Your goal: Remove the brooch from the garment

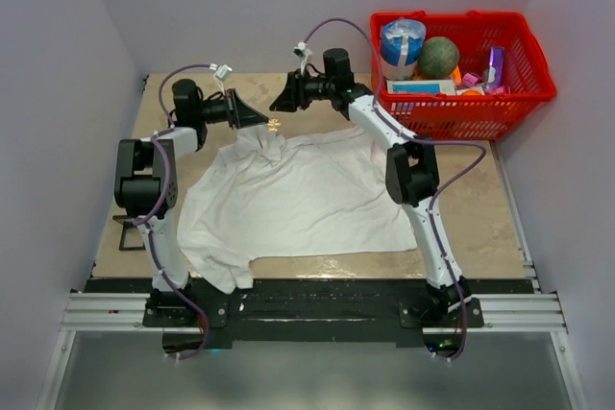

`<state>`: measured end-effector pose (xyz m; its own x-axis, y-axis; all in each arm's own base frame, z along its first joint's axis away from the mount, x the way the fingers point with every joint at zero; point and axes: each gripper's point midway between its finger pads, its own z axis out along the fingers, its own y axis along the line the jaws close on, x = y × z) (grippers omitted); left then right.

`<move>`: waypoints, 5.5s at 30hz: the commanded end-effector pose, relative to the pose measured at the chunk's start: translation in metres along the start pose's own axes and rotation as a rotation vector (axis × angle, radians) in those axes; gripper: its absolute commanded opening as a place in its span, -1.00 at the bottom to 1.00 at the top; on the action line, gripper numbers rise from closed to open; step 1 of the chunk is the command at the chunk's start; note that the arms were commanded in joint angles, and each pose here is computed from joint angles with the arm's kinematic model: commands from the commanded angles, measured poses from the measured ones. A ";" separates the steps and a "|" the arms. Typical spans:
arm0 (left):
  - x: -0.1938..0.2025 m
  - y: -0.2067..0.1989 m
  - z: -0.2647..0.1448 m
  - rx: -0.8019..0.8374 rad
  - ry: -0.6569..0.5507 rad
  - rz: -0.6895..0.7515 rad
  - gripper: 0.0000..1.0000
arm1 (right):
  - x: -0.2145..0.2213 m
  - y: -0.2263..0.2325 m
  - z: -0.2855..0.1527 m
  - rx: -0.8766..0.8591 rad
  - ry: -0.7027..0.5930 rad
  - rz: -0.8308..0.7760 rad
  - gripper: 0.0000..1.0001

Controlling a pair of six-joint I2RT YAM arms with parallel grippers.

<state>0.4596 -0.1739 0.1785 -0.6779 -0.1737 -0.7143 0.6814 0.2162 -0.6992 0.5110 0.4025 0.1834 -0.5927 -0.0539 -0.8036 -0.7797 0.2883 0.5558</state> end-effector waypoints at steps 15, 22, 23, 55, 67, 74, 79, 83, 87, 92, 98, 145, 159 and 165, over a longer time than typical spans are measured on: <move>-0.015 -0.018 0.011 0.027 -0.019 0.055 -1.00 | -0.033 0.062 -0.009 -0.110 -0.040 -0.098 0.06; -0.016 -0.014 0.012 0.027 -0.028 0.034 -1.00 | -0.032 0.077 -0.005 -0.103 -0.033 -0.146 0.21; -0.016 -0.015 0.012 0.029 -0.027 0.033 -1.00 | -0.033 0.077 -0.005 -0.100 -0.034 -0.149 0.24; -0.018 -0.009 -0.002 -0.194 0.008 0.092 -1.00 | -0.042 0.080 -0.038 -0.149 -0.022 -0.130 0.33; -0.013 -0.033 -0.008 -0.179 0.024 0.164 -1.00 | -0.030 0.072 -0.058 -0.059 0.044 -0.207 0.37; -0.018 -0.018 -0.006 -0.215 0.045 0.170 -1.00 | -0.025 0.064 -0.047 -0.221 0.004 -0.110 0.97; -0.025 -0.021 -0.003 -0.206 0.034 0.184 -1.00 | -0.050 0.069 -0.045 -0.254 -0.060 -0.099 0.96; -0.025 -0.027 -0.003 -0.188 0.045 0.194 -1.00 | -0.039 0.063 -0.043 -0.245 -0.048 -0.045 0.97; -0.020 -0.038 -0.004 -0.150 0.058 0.181 -1.00 | -0.033 0.065 -0.040 -0.268 -0.049 -0.031 0.97; -0.021 -0.041 -0.004 -0.142 0.060 0.170 -1.00 | -0.021 0.066 -0.034 -0.301 -0.014 -0.033 0.47; -0.030 -0.045 -0.002 -0.132 0.043 0.180 -1.00 | -0.019 0.071 -0.029 -0.299 0.000 -0.070 0.35; -0.041 -0.037 0.004 -0.134 0.000 0.140 -1.00 | -0.005 0.075 -0.016 -0.355 0.033 -0.079 0.02; -0.042 -0.041 0.005 -0.129 -0.001 0.141 -1.00 | -0.006 0.064 -0.013 -0.289 0.021 -0.055 -0.08; -0.042 -0.040 0.005 -0.126 -0.001 0.134 -1.00 | -0.006 0.063 -0.013 -0.283 0.022 -0.063 -0.12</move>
<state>0.4568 -0.1761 0.2157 -0.6298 -0.1344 -0.7650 0.6833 0.3725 -0.6280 0.4567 0.4087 0.2191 -0.5837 -0.0977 -0.8061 -0.8100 0.0004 0.5865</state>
